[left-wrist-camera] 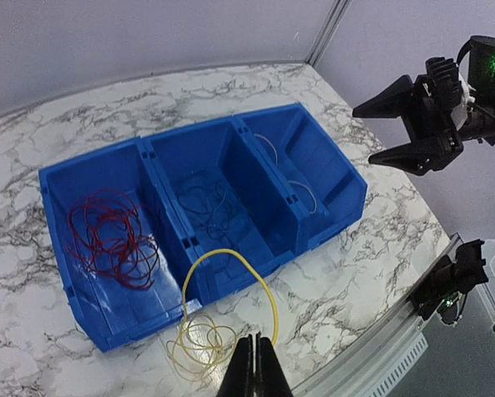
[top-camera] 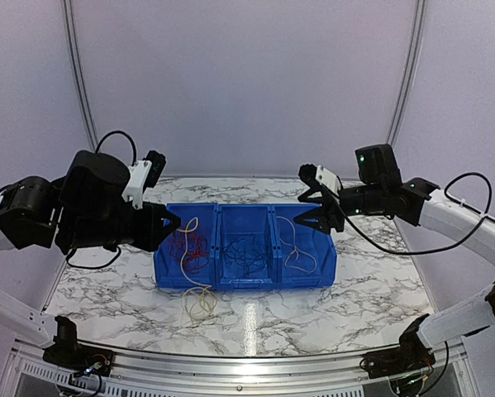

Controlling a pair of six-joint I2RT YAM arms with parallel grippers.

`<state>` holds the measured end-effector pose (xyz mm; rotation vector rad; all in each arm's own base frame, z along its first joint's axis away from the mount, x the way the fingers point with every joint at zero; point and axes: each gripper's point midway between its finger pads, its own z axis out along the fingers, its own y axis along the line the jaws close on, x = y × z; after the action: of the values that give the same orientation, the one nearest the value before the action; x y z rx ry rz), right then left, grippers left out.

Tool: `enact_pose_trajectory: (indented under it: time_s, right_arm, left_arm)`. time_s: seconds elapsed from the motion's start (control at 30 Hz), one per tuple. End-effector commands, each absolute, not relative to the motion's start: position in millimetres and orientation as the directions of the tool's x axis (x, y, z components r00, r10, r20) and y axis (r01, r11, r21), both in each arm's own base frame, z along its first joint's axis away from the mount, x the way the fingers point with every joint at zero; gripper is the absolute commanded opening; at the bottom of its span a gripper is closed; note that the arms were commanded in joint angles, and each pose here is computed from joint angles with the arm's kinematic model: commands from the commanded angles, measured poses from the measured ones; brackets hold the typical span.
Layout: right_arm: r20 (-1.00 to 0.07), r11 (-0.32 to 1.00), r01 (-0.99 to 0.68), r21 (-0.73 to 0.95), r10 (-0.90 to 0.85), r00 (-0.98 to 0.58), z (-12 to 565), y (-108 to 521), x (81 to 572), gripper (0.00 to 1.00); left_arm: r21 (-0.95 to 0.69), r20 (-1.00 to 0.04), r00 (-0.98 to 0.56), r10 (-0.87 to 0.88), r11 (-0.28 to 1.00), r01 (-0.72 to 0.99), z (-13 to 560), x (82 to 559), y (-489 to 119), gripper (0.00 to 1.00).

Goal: Untangle the cables

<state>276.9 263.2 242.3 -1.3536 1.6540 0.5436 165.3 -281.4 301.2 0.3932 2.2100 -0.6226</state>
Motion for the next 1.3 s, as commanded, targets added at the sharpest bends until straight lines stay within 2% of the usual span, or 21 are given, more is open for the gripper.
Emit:
enact_pose_trajectory:
  time_s: [0.0, 0.23, 0.53, 0.77, 0.83, 0.97, 1.03, 1.2, 1.27]
  right_arm:
    - [-0.893, 0.149, -0.965, -0.216, -0.43, 0.134, 313, 306, 247, 0.62]
    - [-0.901, 0.001, -0.966, -0.26, -0.361, 0.242, 360, 358, 216, 0.64]
    - [-0.84, -0.16, -0.927, -0.34, -0.391, 0.376, 326, 403, 179, 0.66]
    - [-0.824, -0.172, -0.914, -0.367, -0.397, 0.405, 314, 423, 174, 0.64]
    - [-0.83, -0.163, -0.917, -0.363, -0.391, 0.398, 315, 426, 175, 0.59]
    - [-0.843, -0.101, -0.926, -0.363, -0.388, 0.372, 320, 432, 186, 0.44]
    - [-0.846, -0.067, -0.928, -0.367, -0.39, 0.363, 323, 435, 193, 0.33]
    - [-0.859, -0.028, -0.934, -0.356, -0.385, 0.339, 327, 441, 201, 0.12]
    - [-0.866, -0.021, -0.939, -0.345, -0.378, 0.326, 331, 443, 201, 0.0]
  left_arm:
    - [-0.092, -0.831, -0.508, 0.229, 0.842, 0.531, 319, 183, -291, 0.0]
    - [-0.088, -0.841, -0.477, 0.255, 0.806, 0.586, 321, 187, -327, 0.0]
    - [-0.209, -0.869, -0.475, 0.138, 0.767, 0.606, 342, 184, -340, 0.0]
    - [-0.288, -0.873, -0.483, 0.063, 0.732, 0.617, 355, 180, -341, 0.0]
    - [-0.296, -0.875, -0.481, 0.052, 0.73, 0.616, 356, 181, -340, 0.0]
    - [-0.306, -0.875, -0.483, 0.041, 0.725, 0.617, 356, 182, -341, 0.0]
    - [-0.308, -0.874, -0.484, 0.04, 0.724, 0.617, 356, 182, -340, 0.0]
    - [-0.315, -0.878, -0.478, 0.019, 0.728, 0.609, 356, 184, -337, 0.0]
    - [-0.317, -0.882, -0.471, 0.003, 0.736, 0.599, 357, 186, -333, 0.0]
